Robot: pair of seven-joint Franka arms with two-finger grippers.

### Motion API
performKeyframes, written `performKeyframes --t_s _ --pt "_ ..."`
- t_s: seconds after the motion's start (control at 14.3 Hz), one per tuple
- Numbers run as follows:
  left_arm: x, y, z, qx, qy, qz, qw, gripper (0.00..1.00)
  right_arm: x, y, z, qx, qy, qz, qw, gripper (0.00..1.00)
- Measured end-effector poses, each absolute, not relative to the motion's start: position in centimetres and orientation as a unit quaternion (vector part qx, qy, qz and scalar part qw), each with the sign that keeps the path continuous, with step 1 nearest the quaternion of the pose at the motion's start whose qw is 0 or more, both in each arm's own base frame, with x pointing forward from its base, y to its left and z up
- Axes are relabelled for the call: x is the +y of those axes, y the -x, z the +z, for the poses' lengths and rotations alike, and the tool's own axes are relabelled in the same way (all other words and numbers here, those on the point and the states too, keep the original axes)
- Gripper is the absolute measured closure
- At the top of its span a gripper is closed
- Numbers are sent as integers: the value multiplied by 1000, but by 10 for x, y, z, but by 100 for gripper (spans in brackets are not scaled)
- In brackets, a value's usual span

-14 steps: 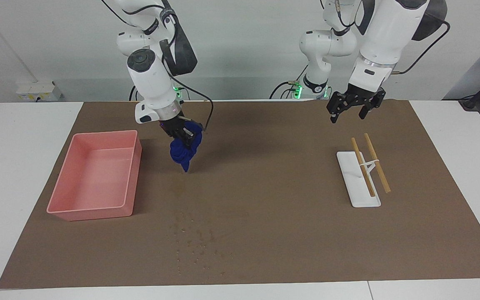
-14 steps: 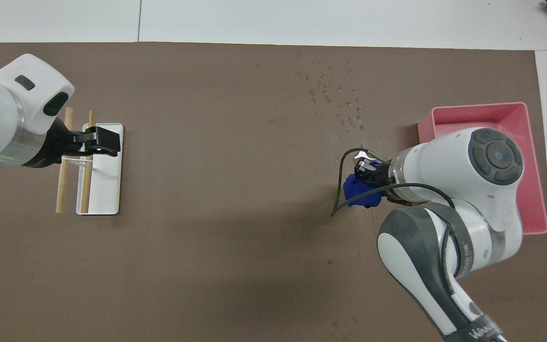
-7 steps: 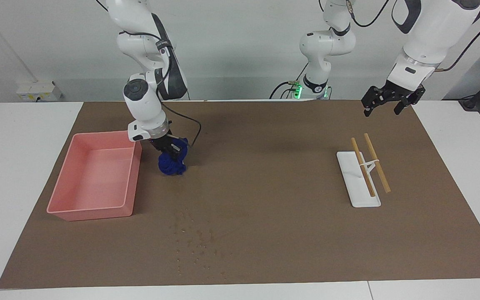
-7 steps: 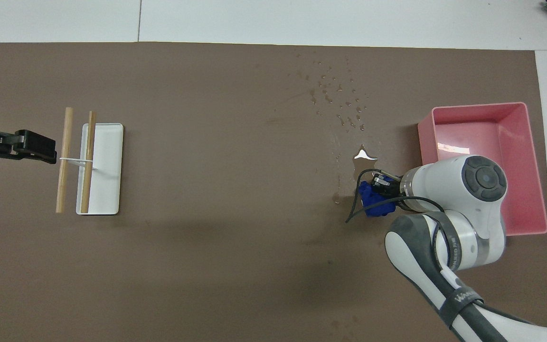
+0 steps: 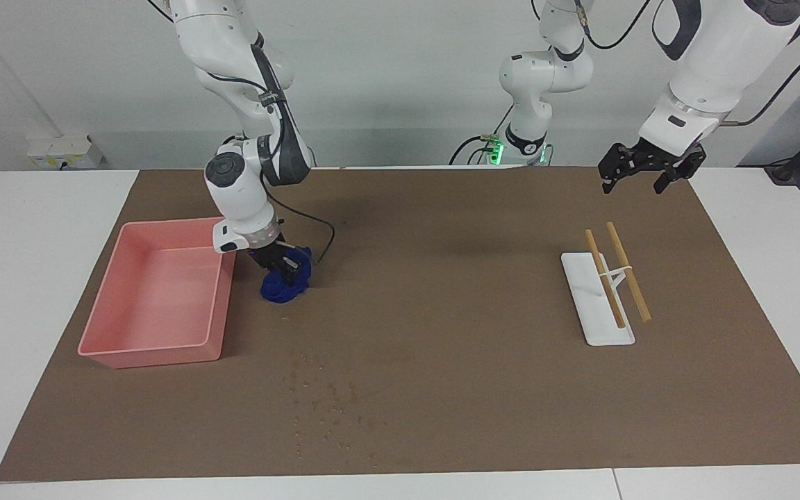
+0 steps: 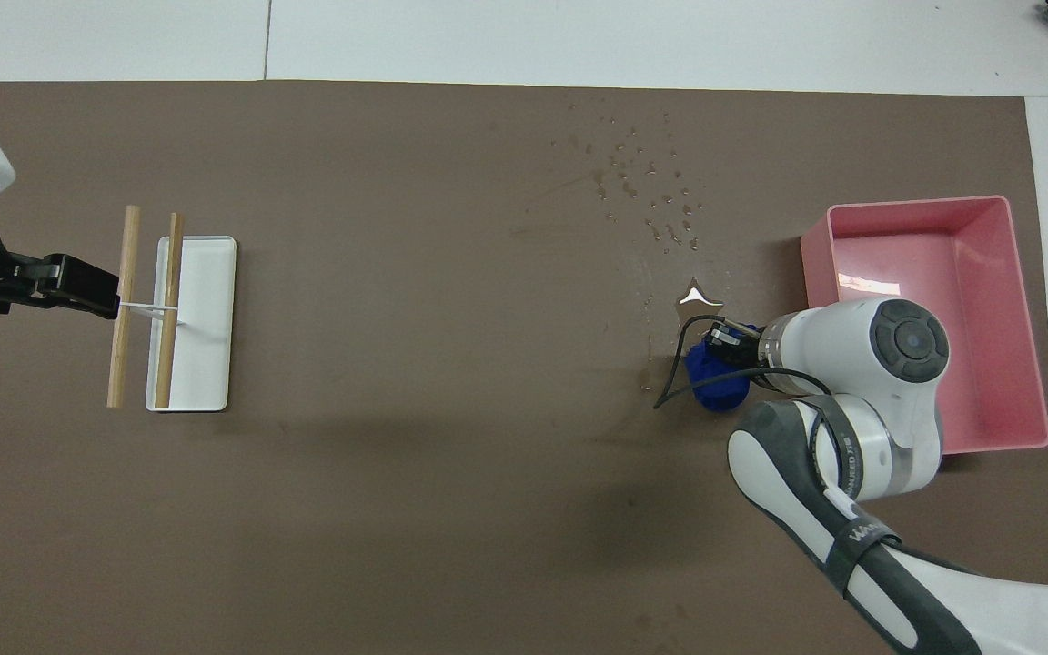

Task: Wipe water with towel using both arms
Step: 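Wipe the towel across the water puddle with the right gripper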

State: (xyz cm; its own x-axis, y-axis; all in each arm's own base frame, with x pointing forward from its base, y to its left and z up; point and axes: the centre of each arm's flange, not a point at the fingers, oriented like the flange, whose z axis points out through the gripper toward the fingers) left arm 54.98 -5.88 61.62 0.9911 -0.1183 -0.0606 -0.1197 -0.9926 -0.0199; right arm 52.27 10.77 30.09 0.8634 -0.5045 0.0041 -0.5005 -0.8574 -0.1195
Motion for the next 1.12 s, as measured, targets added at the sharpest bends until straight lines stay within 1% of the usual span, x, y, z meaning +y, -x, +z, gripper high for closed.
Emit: performKeyframes --t_s 0.14,0.28,0.49,0.63,0.84,0.98,1.12 --pt "-61 -550 617 57 998 26 5 0 110 -525 299 240 968 -33 63 70" --pt "-56 -548 621 43 998 28 -21 0 114 -529 298 223 971 -53 71 70" --pt "-44 -545 634 33 999 25 -22 0 129 -538 296 211 970 -88 88 70" --pt "-44 -544 634 33 999 28 -22 0 140 -548 294 204 967 -112 101 70" --pt "-44 -544 635 32 999 24 -22 0 154 -572 293 192 965 -132 117 70" --pt "-44 -548 636 32 999 7 -23 0 162 -597 292 183 964 -144 128 70" --pt "-44 -549 635 32 999 4 -23 0 168 -621 290 185 960 -158 141 70"
